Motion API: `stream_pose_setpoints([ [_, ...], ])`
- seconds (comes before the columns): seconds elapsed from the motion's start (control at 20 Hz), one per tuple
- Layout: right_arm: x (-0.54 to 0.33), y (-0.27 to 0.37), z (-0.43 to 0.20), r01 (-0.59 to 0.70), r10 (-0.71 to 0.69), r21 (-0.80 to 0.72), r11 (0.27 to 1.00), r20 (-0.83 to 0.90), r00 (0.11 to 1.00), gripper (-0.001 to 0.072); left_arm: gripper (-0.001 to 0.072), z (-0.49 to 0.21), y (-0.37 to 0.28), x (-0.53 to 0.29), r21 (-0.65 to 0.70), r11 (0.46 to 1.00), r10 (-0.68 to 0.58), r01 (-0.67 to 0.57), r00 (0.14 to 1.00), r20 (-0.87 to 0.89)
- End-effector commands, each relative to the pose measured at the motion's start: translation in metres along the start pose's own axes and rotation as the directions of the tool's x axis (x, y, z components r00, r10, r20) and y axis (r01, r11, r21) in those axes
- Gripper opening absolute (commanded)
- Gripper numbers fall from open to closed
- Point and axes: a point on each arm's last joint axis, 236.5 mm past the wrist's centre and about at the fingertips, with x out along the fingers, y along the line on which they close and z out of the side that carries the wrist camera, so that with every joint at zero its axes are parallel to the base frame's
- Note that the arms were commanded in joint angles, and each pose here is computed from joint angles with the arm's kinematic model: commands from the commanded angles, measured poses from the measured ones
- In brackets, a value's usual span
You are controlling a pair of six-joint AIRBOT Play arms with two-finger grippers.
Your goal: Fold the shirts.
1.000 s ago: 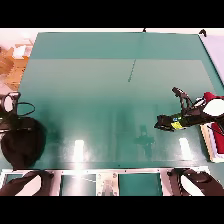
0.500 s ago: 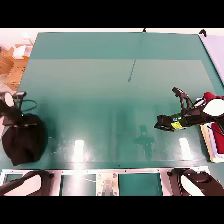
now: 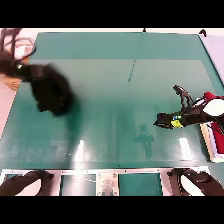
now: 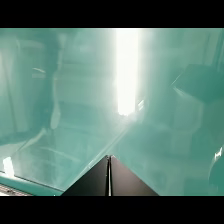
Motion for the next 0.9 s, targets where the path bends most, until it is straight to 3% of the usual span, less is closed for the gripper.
stream_pose_setpoints([
  [0.0,-0.001,0.0,0.002,-0.001,0.001,0.0,1.0,0.01,1.0,0.0018,0.0023,0.027,-0.117,-0.022,0.107,0.963,-0.26,0.248,0.959,0.117],
  [0.35,-0.039,-0.009,0.043,-0.001,-0.008,0.058,0.998,0.144,0.989,0.0017,0.0026,-0.042,-0.213,0.107,0.133,0.917,-0.346,0.376,0.916,-0.205],
  [0.4,-0.044,-0.012,0.048,0.0,-0.011,0.07,0.998,0.162,0.987,0.0018,0.0082,-0.052,-0.217,0.123,0.115,0.917,-0.347,0.382,0.905,-0.247],
  [0.45,-0.047,-0.016,0.052,0.001,-0.015,0.082,0.997,0.175,0.984,0.0019,0.0483,-0.061,-0.217,0.134,0.099,0.918,-0.343,0.383,0.896,-0.282],
  [0.5,-0.049,-0.019,0.053,0.002,-0.019,0.095,0.996,0.182,0.983,0.0035,0.072,-0.065,-0.214,0.14,0.092,0.922,-0.334,0.376,0.894,-0.3],
  [0.55,-0.051,-0.022,0.055,0.003,-0.023,0.106,0.994,0.187,0.982,0.0091,0.0716,-0.064,-0.209,0.139,0.09,0.924,-0.329,0.37,0.894,-0.304],
  [0.65,-0.053,-0.028,0.057,0.006,-0.03,0.123,0.992,0.196,0.98,0.0112,0.0716,-0.054,-0.187,0.126,0.094,0.932,-0.303,0.35,0.896,-0.326],
  [0.7,-0.054,-0.031,0.058,0.008,-0.034,0.13,0.992,0.201,0.979,0.0193,0.0716,-0.047,-0.168,0.115,0.096,0.94,-0.279,0.327,0.9,-0.335],
  [0.85,-0.056,-0.041,0.061,0.015,-0.044,0.138,0.99,0.207,0.977,0.024,0.0715,-0.019,-0.093,0.079,0.055,0.978,-0.177,0.2,0.942,-0.287],
])
